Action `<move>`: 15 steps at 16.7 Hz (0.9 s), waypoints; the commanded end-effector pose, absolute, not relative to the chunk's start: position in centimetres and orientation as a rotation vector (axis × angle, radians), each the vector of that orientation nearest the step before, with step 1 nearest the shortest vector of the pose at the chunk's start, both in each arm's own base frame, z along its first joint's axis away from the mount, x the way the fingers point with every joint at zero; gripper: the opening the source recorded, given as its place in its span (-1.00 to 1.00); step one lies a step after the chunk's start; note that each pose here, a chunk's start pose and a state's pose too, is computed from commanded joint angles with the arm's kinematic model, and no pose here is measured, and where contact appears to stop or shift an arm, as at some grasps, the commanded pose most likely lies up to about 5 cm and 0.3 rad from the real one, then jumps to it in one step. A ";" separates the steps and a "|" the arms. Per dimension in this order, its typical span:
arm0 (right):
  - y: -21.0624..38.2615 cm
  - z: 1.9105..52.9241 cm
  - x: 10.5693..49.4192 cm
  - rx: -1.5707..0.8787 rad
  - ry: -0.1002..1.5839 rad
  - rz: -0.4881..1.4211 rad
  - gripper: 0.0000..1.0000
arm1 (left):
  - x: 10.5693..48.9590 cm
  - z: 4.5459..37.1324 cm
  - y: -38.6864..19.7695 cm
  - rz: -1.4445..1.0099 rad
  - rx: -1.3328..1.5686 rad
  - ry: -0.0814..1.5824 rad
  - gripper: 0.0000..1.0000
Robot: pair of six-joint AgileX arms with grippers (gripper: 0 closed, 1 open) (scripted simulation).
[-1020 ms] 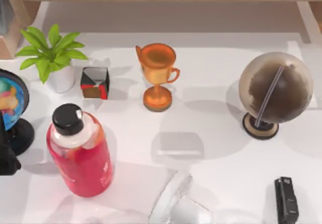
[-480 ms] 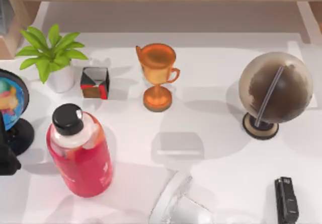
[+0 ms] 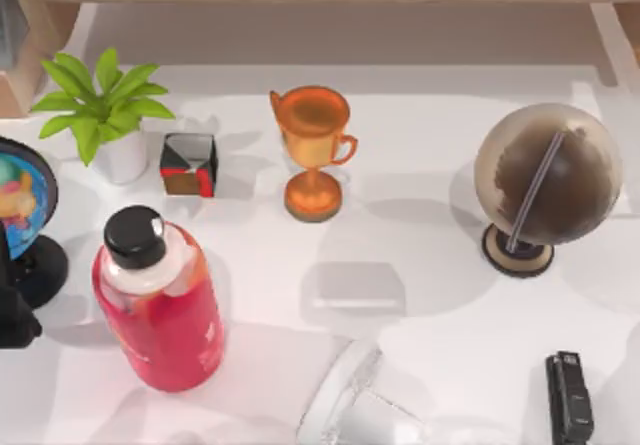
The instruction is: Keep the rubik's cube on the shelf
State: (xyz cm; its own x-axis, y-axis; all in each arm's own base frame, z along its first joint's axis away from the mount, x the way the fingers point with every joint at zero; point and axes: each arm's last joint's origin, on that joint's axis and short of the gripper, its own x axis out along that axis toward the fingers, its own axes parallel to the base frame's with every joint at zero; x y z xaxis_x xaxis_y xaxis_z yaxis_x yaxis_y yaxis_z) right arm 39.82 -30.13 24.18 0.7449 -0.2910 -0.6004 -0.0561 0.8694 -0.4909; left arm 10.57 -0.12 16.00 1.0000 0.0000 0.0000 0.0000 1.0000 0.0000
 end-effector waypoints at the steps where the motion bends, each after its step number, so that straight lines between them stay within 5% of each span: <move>1: -29.0 24.5 40.8 -0.457 0.773 -0.108 1.00 | 10.6 16.0 -0.1 0.000 0.000 0.000 1.00; 15: -18.2 21.9 45.5 -0.054 1.370 0.066 1.00 | 10.6 16.0 -0.1 0.000 0.000 0.000 1.00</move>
